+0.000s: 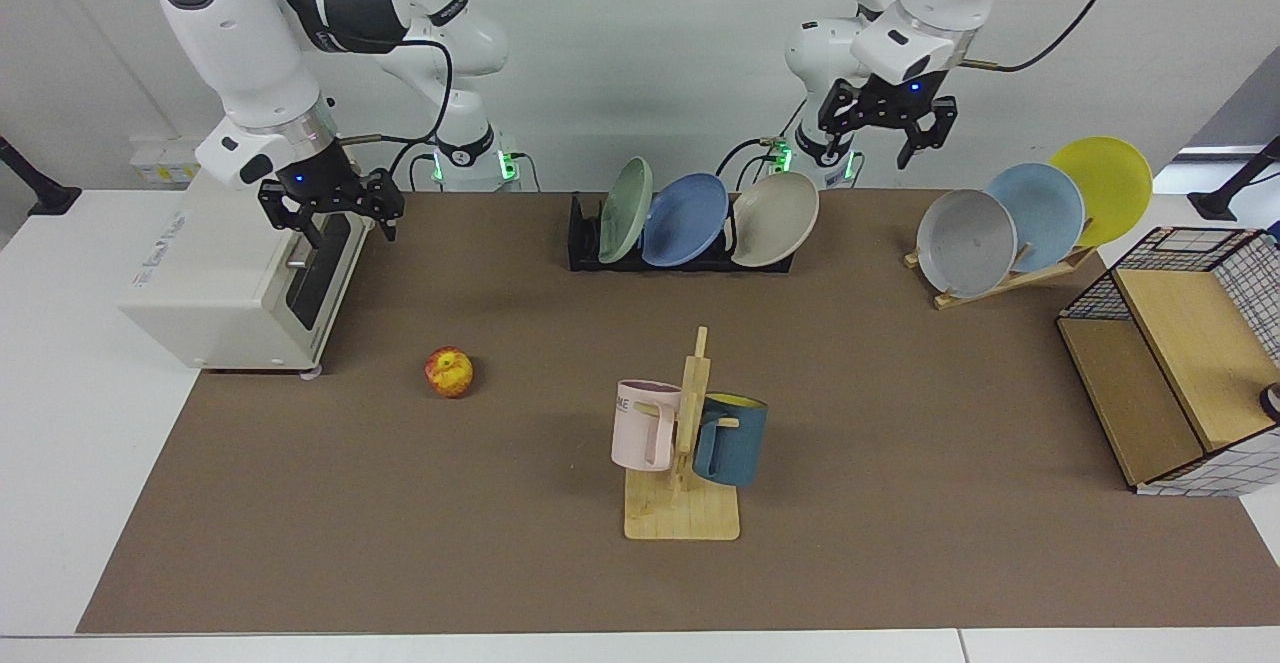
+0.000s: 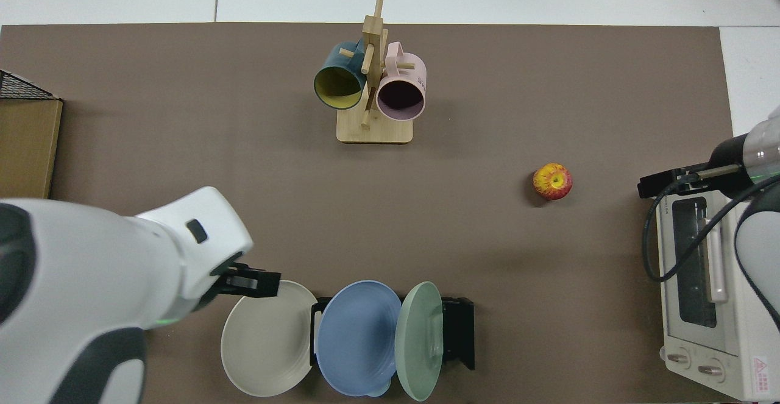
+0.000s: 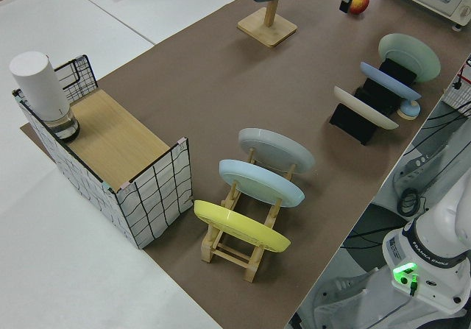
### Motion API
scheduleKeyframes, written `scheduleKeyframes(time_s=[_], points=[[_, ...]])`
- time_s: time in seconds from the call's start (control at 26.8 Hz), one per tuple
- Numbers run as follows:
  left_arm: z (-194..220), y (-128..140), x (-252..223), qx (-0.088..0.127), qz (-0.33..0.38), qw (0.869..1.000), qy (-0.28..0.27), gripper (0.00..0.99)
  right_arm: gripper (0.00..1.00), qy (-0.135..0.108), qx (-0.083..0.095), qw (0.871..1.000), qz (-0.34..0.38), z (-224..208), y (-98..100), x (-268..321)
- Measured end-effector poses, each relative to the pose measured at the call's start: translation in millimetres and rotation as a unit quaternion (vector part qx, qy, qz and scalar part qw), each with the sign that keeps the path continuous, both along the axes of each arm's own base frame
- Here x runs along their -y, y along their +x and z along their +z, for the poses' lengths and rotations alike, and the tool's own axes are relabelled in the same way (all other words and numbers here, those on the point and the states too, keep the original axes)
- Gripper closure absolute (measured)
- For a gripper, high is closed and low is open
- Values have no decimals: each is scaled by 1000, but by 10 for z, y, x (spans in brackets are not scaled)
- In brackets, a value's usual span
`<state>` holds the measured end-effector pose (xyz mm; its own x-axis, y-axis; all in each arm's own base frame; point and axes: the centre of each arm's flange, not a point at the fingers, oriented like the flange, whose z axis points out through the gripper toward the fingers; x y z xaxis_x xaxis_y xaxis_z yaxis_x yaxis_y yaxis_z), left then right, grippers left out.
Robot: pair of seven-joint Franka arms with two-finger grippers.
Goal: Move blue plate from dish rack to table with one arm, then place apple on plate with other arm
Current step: 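Reach the left gripper down to the blue plate in the rack, then grasp the blue plate rim and lift it out with the left gripper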
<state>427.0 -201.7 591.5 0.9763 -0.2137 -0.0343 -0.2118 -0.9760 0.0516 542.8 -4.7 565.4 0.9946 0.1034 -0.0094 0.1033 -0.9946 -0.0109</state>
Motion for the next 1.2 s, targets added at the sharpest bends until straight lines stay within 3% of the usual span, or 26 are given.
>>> scheduleKeyframes(time_s=[0.22, 0.49, 0.97, 1.12, 1.2], points=[[-667, -429, 528, 2, -2, 1000, -1, 44, 0, 0, 0, 1000, 0, 0, 0, 0], [-1186, -779, 733, 0, 0, 1000, 4, 48, 0, 0, 0, 1000, 0, 0, 0, 0], [-1872, -1044, 916, 5, 34, 999, -8, 57, 0, 0, 0, 1000, 0, 0, 0, 0], [-1924, -1068, 938, -3, 51, 999, -11, 97, 0, 0, 0, 1000, 0, 0, 0, 0], [-1926, -1069, 940, -5, 57, 998, -12, 207, 0, 0, 0, 1000, 0, 0, 0, 0]])
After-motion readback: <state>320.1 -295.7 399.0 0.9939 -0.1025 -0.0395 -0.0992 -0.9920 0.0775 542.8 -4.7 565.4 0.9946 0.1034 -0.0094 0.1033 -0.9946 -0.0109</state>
